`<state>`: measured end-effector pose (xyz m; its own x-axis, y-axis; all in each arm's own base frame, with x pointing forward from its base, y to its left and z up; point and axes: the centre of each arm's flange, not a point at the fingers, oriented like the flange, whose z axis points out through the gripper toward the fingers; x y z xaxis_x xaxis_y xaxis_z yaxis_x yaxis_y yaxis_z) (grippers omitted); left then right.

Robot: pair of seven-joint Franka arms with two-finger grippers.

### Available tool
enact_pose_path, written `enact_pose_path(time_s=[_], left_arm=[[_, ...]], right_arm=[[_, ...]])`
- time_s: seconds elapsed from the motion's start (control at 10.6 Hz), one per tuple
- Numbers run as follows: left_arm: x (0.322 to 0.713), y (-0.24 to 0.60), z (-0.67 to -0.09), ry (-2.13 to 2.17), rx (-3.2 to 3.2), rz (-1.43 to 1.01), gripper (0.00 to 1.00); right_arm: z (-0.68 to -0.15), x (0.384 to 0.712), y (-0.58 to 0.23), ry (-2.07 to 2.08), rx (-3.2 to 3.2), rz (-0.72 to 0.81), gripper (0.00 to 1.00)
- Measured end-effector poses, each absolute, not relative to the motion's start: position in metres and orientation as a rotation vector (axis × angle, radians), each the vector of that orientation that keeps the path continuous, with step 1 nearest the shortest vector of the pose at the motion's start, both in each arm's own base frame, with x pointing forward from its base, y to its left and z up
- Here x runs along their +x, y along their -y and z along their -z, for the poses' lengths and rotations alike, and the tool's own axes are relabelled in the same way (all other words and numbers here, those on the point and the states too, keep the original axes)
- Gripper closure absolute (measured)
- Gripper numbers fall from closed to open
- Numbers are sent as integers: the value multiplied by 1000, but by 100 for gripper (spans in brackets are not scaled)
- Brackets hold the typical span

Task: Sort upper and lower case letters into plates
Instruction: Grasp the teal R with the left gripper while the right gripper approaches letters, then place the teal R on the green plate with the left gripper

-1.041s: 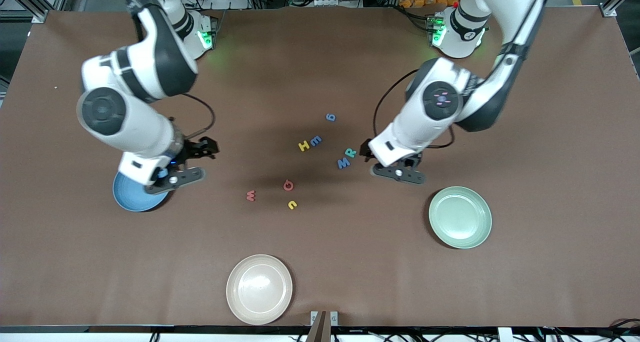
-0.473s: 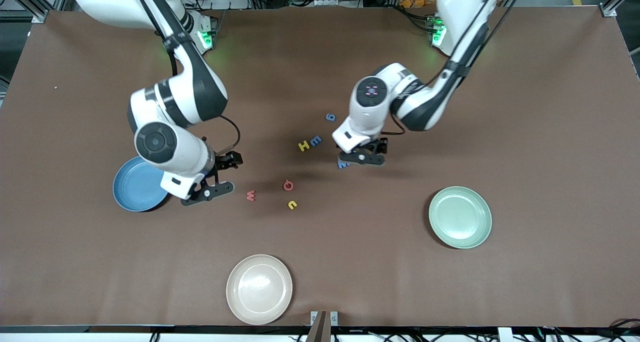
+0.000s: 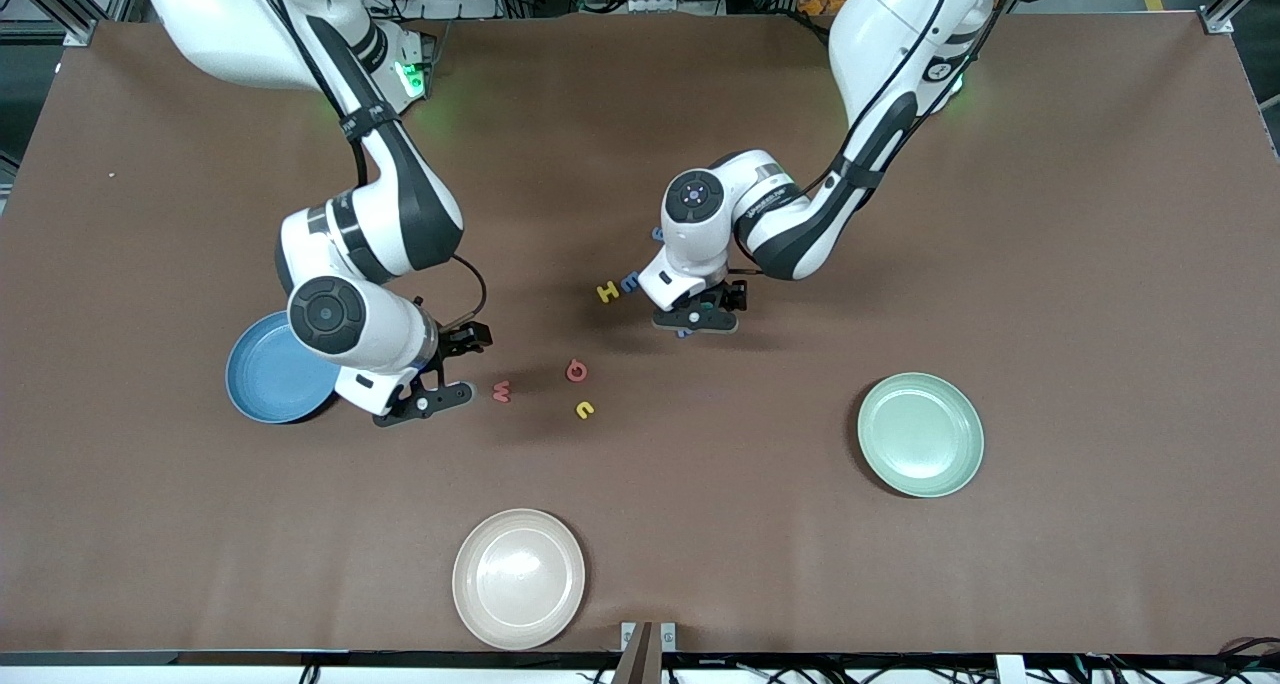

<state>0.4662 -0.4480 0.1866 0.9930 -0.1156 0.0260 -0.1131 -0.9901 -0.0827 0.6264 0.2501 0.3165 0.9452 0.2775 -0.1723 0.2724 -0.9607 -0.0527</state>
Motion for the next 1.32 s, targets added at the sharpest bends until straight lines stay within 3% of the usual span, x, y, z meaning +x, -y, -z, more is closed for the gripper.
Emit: enact_pose_path(time_s=[0.19,1.04,1.14,1.32], left_arm=[[466,446,-185,-173,-3052,42,13],[455,440,-170,-186,-3095,55,24],[455,441,-171,-186,-3099,59,32],[457,440,-176,-182,-3099,67,61]], right_arm=[[-302,623,-259,433,-3072,-297,0],[-284,615,-281,342,-3092,-314,0],[-283,615,-280,339,-3093,-317,0],[-281,615,-280,333,-3095,-321,0]])
